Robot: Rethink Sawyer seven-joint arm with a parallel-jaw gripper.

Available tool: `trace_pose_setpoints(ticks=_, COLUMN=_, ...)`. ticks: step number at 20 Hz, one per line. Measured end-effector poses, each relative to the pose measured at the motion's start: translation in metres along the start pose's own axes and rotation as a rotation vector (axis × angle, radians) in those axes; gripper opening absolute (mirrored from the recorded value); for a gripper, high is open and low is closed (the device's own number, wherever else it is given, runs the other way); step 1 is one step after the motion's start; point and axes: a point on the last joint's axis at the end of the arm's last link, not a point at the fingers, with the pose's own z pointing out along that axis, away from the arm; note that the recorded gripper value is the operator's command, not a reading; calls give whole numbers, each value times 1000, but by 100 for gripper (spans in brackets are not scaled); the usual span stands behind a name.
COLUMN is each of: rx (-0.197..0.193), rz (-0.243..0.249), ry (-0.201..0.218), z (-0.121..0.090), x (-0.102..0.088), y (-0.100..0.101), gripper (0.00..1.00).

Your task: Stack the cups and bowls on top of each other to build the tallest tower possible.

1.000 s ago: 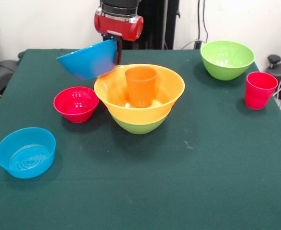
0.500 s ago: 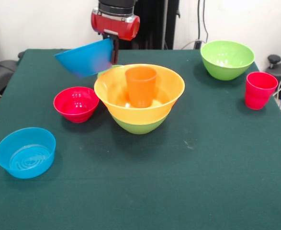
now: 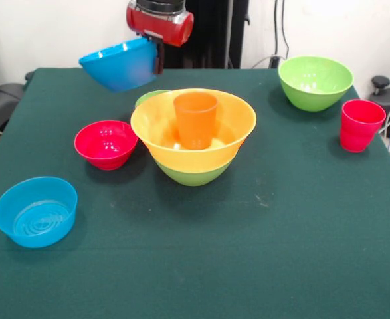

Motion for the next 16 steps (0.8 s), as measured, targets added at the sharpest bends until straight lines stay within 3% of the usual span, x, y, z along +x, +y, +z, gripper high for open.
trace_pose_setpoints(ticks=4, rx=44, rz=23, ry=87, z=-14, x=4, y=-5, gripper=0)
trace_pose_setpoints(ticks=7, rx=64, rz=40, ry=128, z=-23, x=2, y=-7, gripper=0)
trace_pose_setpoints(ticks=12, rx=68, rz=32, ry=116, z=-29, x=-12, y=3, gripper=0)
trace_pose_setpoints(ticks=16, rx=61, rz=9, ry=73, z=-37, x=-28, y=23, gripper=0)
